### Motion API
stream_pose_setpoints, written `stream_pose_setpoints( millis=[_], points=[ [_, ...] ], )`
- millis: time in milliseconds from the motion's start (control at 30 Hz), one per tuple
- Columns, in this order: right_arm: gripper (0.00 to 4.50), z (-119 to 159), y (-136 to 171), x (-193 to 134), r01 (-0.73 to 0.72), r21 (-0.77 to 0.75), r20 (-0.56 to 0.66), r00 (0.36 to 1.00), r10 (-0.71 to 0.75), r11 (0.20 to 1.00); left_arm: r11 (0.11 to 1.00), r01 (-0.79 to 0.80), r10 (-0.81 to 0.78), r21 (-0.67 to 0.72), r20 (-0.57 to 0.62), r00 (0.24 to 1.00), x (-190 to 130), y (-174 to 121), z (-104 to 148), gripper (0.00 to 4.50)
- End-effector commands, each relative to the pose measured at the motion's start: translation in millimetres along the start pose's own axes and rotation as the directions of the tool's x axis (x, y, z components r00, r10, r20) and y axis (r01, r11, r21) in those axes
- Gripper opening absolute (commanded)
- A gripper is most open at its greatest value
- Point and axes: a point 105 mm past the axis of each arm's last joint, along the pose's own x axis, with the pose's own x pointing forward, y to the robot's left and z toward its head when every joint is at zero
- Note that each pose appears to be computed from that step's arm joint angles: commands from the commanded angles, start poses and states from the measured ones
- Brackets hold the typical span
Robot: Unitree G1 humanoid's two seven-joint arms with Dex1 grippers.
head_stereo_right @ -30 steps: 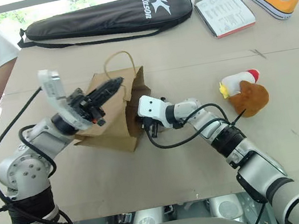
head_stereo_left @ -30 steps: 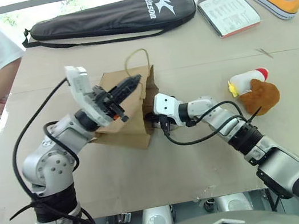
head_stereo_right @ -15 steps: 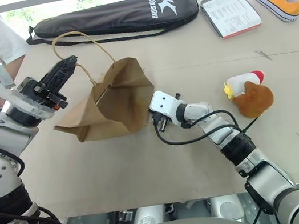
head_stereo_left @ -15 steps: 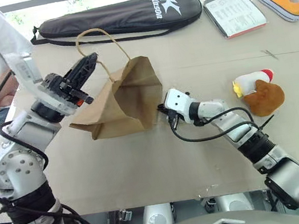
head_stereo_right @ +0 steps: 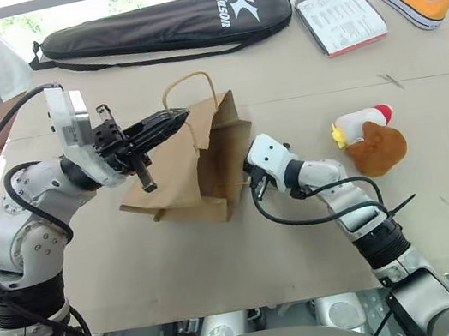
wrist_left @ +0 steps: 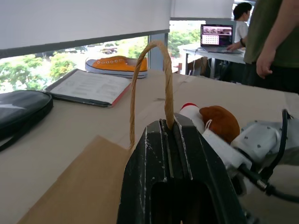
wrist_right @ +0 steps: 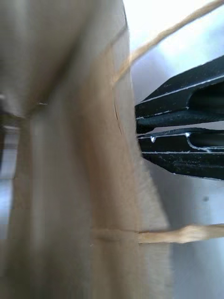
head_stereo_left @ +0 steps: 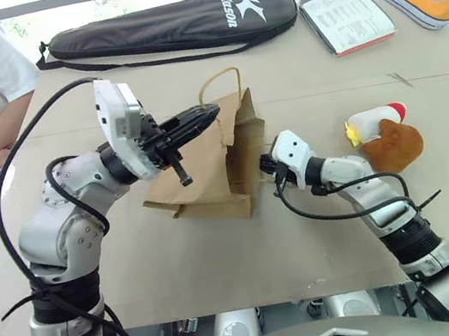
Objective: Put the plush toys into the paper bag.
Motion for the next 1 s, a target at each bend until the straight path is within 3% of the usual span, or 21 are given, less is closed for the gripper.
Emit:
stream_pose_setpoints(
  millis=[33,100,200,300,467,567,633,833,1000],
  points=[
    [0.05,14.9,-5.5,-24.5,-0.031,-0.023,0.008,0.999,0.031,0.999,0.998,0.026,-0.027,0.055,0.014,1.000,0.1,1.7,3.2,0.00],
    [0.05,14.5,-6.3,-41.2,-0.049,0.002,-0.025,0.998,0.049,0.999,0.998,0.027,-0.028,0.061,0.010,1.000,-1.3,4.9,1.9,0.00],
    [0.05,32.0,-3.7,-55.9,-0.076,0.110,0.033,0.997,0.073,0.991,0.997,0.036,-0.037,0.066,0.009,0.999,-1.0,5.2,-0.4,0.00],
    [0.05,46.4,4.4,-54.8,-0.129,0.203,0.103,0.989,0.110,0.971,0.996,0.067,-0.068,0.067,0.021,0.997,4.7,-0.1,-1.9,0.00],
    [0.05,45.1,-4.1,-46.2,-0.067,0.240,0.070,0.996,0.051,0.968,0.992,0.097,-0.100,0.080,0.025,0.995,9.9,-6.4,-2.3,0.00],
    [0.05,20.4,-11.3,-56.6,-0.024,0.047,-0.145,0.989,0.031,0.999,0.992,0.088,-0.090,0.094,0.020,0.996,9.9,-5.5,-2.2,0.00],
    [0.05,17.6,-13.4,-62.4,-0.030,0.014,-0.178,0.983,0.032,0.999,0.992,0.082,-0.084,0.100,0.016,0.996,10.5,-4.6,-2.8,0.00],
    [0.05,52.7,-12.5,-59.4,-0.063,0.121,0.014,0.998,0.061,0.991,0.990,0.102,-0.106,0.100,0.034,0.994,18.0,-11.7,-4.4,0.00],
    [0.05,48.9,-5.9,-34.1,-0.110,0.142,0.049,0.993,0.104,0.984,0.992,0.102,-0.107,0.071,0.070,0.992,21.9,-12.2,-2.4,0.00]
  ],
)
